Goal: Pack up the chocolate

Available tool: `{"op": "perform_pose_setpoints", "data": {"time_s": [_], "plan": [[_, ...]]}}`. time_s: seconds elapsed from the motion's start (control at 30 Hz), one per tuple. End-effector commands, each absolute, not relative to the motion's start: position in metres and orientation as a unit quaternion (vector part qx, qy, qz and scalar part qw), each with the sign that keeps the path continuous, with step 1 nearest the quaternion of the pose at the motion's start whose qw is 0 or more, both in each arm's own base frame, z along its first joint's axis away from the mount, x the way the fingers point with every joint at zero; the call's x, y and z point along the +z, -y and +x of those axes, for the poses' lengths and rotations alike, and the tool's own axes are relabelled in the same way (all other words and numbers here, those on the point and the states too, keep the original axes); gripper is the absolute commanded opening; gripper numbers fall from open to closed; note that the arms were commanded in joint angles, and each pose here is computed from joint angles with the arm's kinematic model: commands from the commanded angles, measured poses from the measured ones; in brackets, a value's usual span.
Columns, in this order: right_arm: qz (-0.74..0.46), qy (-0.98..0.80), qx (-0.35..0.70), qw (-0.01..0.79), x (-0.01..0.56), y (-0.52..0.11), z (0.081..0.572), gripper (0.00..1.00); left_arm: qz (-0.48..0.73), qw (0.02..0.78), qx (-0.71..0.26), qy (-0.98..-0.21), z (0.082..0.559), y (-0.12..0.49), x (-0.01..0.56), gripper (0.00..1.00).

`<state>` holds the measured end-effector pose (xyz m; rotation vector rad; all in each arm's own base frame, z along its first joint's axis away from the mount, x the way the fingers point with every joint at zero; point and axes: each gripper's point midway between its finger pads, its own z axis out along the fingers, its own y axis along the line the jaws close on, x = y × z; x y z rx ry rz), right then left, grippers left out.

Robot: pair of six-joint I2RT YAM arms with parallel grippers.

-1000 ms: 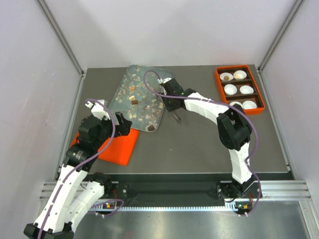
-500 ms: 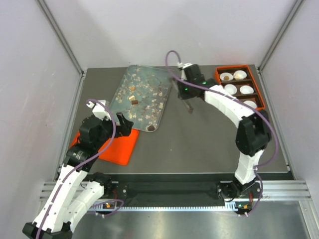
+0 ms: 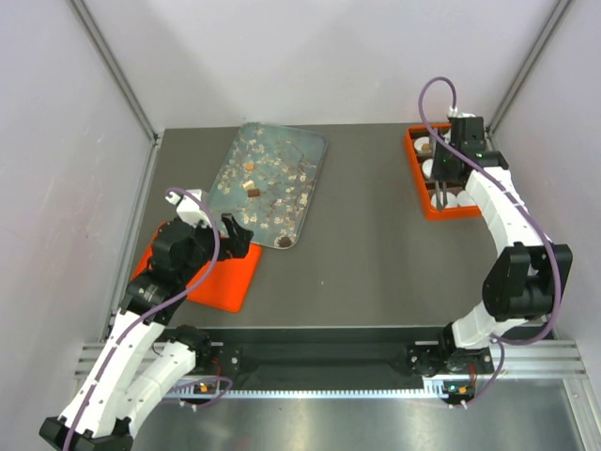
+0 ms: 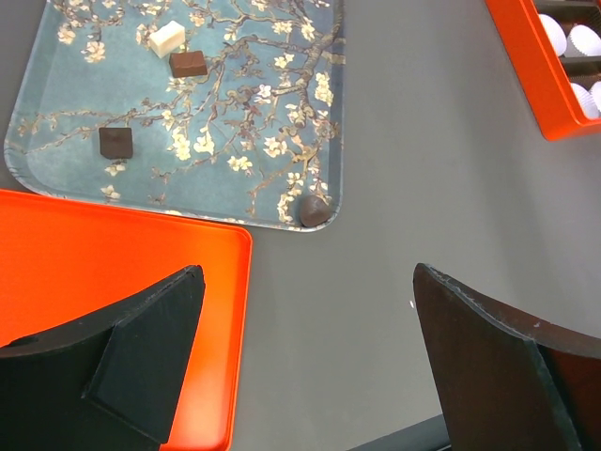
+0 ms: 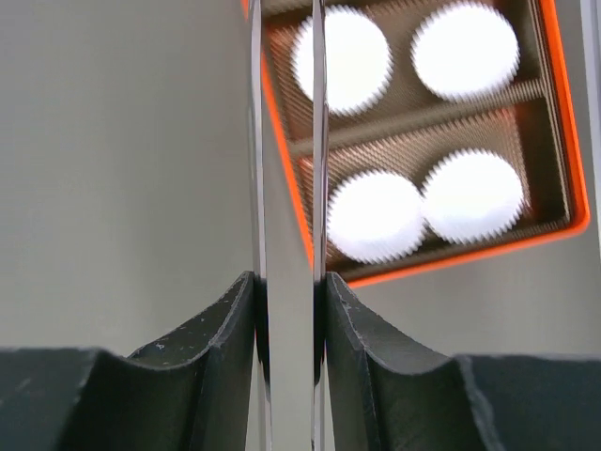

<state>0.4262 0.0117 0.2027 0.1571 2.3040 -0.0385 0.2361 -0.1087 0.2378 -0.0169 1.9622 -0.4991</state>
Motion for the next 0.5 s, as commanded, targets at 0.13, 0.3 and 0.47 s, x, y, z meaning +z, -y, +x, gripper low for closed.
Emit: {"op": "perform_pose_setpoints", "data": {"time_s": [0.13, 0.3, 0.47], "plan": [[0.082, -0.920, -0.027, 0.382, 0.188, 0.012, 0.415, 0.27, -0.007, 0.537, -0.208, -0.818, 0.238, 0.109, 0.241, 0.98], [0.094, -0.921, -0.035, 0.377, 0.180, 0.025, 0.416, 0.27, -0.008, 0.536, -0.206, -0.819, 0.239, 0.109, 0.240, 0.98], [0.096, -0.923, -0.034, 0.371, 0.171, 0.029, 0.420, 0.28, -0.009, 0.535, -0.204, -0.820, 0.240, 0.108, 0.239, 0.98]]}}
